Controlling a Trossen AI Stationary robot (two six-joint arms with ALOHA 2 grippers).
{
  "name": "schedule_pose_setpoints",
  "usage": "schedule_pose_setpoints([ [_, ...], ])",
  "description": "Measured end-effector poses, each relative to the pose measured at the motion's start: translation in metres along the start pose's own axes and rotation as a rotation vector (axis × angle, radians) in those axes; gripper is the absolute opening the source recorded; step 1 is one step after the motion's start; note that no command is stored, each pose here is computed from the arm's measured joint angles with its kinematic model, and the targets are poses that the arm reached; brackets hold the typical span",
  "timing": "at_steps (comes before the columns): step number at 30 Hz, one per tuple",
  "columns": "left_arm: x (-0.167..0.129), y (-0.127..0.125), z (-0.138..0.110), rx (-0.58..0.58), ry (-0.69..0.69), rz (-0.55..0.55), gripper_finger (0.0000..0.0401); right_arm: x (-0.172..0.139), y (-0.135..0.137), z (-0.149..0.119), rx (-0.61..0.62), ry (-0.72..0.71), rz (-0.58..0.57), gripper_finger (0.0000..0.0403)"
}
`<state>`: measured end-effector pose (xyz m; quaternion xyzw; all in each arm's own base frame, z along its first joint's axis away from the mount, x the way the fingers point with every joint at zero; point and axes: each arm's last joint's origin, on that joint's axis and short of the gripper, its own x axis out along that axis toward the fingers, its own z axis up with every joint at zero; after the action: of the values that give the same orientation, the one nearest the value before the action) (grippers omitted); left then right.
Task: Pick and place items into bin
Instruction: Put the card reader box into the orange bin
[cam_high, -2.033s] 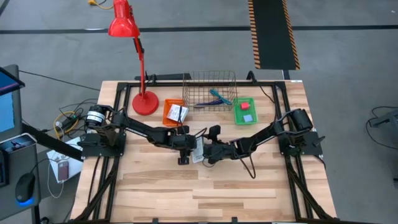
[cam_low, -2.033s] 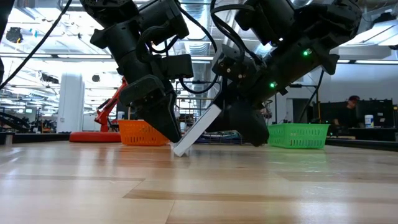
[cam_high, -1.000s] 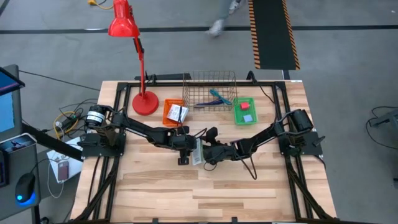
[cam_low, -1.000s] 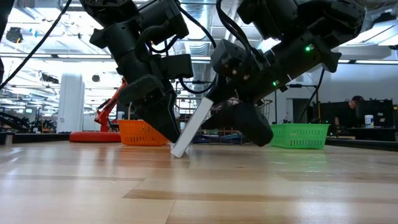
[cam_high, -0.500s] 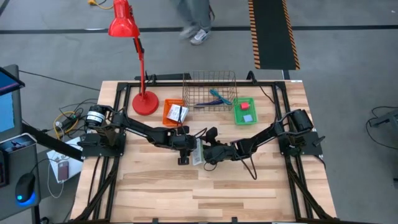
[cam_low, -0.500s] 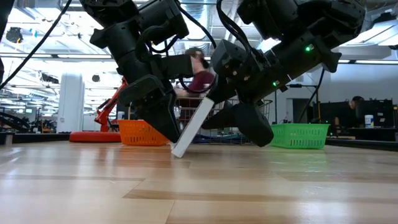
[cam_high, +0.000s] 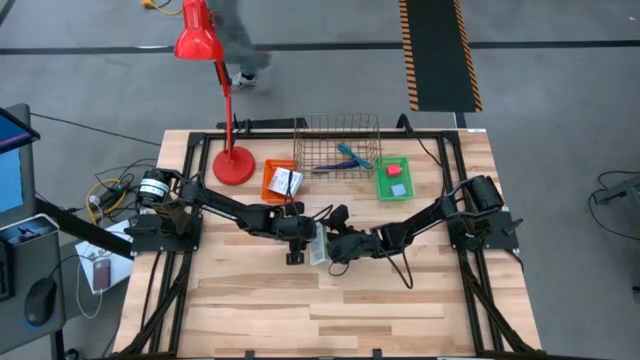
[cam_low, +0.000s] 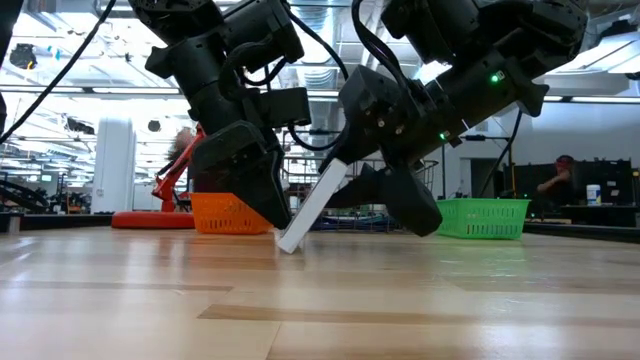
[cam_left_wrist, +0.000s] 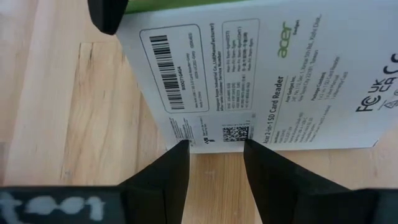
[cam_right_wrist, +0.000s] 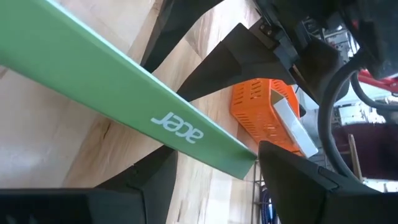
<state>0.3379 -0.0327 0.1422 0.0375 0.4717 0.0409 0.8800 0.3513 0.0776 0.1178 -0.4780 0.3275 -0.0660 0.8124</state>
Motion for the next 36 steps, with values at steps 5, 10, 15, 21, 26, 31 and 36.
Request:
schedule_pose_setpoints([
  [5, 0.0000, 0.0000, 0.0000, 0.000, 0.000, 0.000, 0.0143, -0.0004, 0.0005, 0.0005, -0.066, -0.004, 0.003, 0.0219],
  [10, 0.0000, 0.0001, 0.0000, -0.001, 0.000, 0.000, 0.0143, -0.0005, 0.0007, 0.0006, -0.109, -0.007, 0.006, 0.0219],
  [15, 0.0000, 0.0001, 0.0000, -0.001, 0.000, 0.000, 0.0143, -0.0025, 0.0037, 0.0036, -0.155, -0.054, 0.044, 0.0217],
  [21, 0.0000, 0.0001, -0.0001, -0.001, 0.001, -0.001, 0.0143, -0.0040, 0.0053, 0.0052, -0.159, -0.065, 0.050, 0.0190],
  [26, 0.0000, 0.0000, -0.0004, 0.000, 0.004, -0.002, 0.0143, -0.0044, 0.0059, 0.0051, -0.164, -0.063, 0.052, 0.0150],
  [31, -0.0008, 0.0003, -0.0002, 0.000, 0.003, 0.002, 0.0143, -0.0046, 0.0075, 0.0039, -0.161, -0.056, 0.061, 0.0106],
  [36, -0.0013, 0.0006, 0.0002, -0.001, 0.001, 0.005, 0.0143, -0.0048, 0.0087, 0.0029, -0.161, -0.046, 0.068, 0.0079],
])
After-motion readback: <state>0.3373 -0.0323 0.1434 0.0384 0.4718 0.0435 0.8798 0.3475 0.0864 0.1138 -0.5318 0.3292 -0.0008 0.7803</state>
